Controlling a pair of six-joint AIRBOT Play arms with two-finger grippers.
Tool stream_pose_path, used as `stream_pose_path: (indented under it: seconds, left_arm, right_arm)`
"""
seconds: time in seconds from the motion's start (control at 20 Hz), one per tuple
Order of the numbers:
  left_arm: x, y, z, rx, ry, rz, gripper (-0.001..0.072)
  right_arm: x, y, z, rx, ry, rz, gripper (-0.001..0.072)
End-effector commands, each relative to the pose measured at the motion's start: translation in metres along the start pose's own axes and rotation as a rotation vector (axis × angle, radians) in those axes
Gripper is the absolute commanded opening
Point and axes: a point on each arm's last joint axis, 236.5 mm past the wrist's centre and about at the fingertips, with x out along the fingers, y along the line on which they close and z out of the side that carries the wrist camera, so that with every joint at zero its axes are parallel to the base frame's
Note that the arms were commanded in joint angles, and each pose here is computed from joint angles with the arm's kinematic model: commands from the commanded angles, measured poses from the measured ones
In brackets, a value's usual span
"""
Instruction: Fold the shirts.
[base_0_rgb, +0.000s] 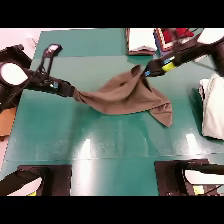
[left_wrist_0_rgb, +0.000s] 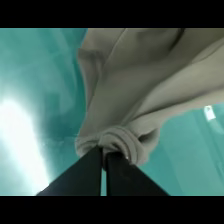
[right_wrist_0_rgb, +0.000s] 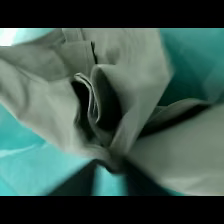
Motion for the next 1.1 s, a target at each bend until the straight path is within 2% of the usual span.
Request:
stream_pose_path:
  seconds: [0.0,0.15,0.25,0.35,0.65,0.9,1.05]
  left_arm:
    - [0.025,0.015,-0.008,-0.008,0.009,0.034,0.0022]
    - [0.025,0.017,-0.008,0.0,0.01,0.045,0.0022]
    - [0.025,0.018,-0.008,0.0,0.007,0.046,0.0021]
    - [0.025,0.018,-0.006,-0.001,0.002,0.047,0.0022]
    - [0.025,0.018,-0.005,-0.01,-0.006,0.047,0.0022]
    - [0.025,0.017,-0.005,-0.039,-0.007,0.045,0.0022]
    - [0.025,0.017,-0.005,-0.039,-0.007,0.045,0.0022]
  right_arm:
    - [0.047,-0.023,0.011,0.044,-0.028,-0.016,0.048]
    - [0.025,-0.048,0.025,0.04,-0.072,-0.06,0.0479]
    - [0.01,-0.084,0.013,0.073,-0.034,-0.133,0.048]
    - [0.008,-0.116,-0.011,0.136,0.021,-0.165,0.0558]
    - [0.039,-0.174,-0.044,0.29,-0.003,-0.204,0.0559]
    - [0.081,-0.18,-0.059,0.34,0.074,-0.152,0.0559]
    - [0.105,-0.171,-0.06,0.377,0.09,-0.059,0.0559]
